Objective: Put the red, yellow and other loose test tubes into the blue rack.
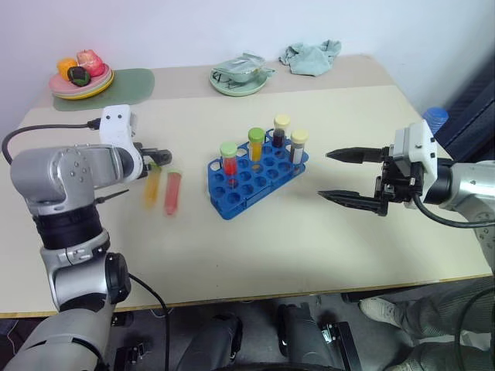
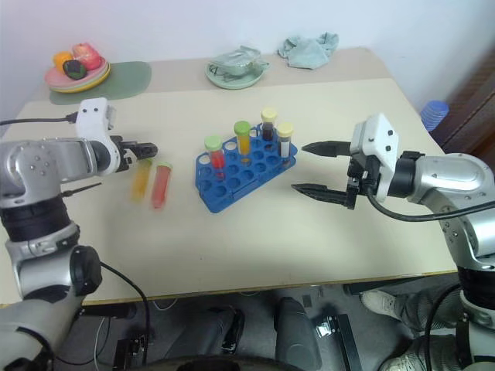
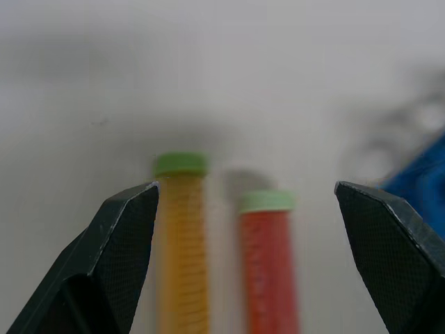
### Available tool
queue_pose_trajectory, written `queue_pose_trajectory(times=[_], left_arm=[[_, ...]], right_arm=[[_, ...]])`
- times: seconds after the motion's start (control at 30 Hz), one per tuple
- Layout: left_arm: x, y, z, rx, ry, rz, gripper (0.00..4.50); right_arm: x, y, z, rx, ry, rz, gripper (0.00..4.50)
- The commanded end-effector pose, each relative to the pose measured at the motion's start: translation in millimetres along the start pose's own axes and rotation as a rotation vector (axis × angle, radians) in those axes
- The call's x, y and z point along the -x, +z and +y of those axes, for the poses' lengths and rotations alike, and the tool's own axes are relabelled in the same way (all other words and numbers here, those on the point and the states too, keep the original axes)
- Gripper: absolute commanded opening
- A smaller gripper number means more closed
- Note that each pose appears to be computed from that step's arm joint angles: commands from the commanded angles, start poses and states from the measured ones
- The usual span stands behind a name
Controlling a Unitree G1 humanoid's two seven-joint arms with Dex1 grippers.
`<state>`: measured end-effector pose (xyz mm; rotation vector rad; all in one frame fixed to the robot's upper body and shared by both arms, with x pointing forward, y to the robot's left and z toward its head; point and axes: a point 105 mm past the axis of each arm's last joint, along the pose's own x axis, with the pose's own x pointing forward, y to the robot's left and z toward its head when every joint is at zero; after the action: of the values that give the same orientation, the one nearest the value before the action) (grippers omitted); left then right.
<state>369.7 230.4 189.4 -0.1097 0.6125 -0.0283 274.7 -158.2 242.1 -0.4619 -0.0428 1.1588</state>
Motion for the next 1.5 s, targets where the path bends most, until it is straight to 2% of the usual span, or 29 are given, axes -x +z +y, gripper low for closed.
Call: queue_pose_trajectory(times=[0.03,0.23,0.43,0.7,1.07,1.5], left_arm=[[1.0,8.3,6.9,-0.004,0.052,0.024,4.16],[-8.2,10.5,19.3,0.027,0.128,0.152,4.16],[-20.9,15.4,12.9,0.036,0.131,0.239,4.16],[-40.1,2.4,13.1,0.023,0.16,0.327,4.16],[-56.6,-4.6,11.9,-0.019,0.193,0.33,4.16],[-56.8,-1.3,10.4,0.003,0.192,0.321,4.16]], right_arm=[[-2.0,9.7,1.4,0.032,0.027,-0.008,3.75],[-4.4,12.4,1.5,0.036,0.037,-0.008,3.75],[-2.2,12.2,10.4,0.029,0.091,0.02,3.75],[-2.6,25.4,16.4,0.042,0.124,0.002,3.75],[-8.0,42.5,12.0,0.046,0.116,-0.063,3.75],[-16.4,52.9,10.2,0.032,0.11,-0.126,3.75]])
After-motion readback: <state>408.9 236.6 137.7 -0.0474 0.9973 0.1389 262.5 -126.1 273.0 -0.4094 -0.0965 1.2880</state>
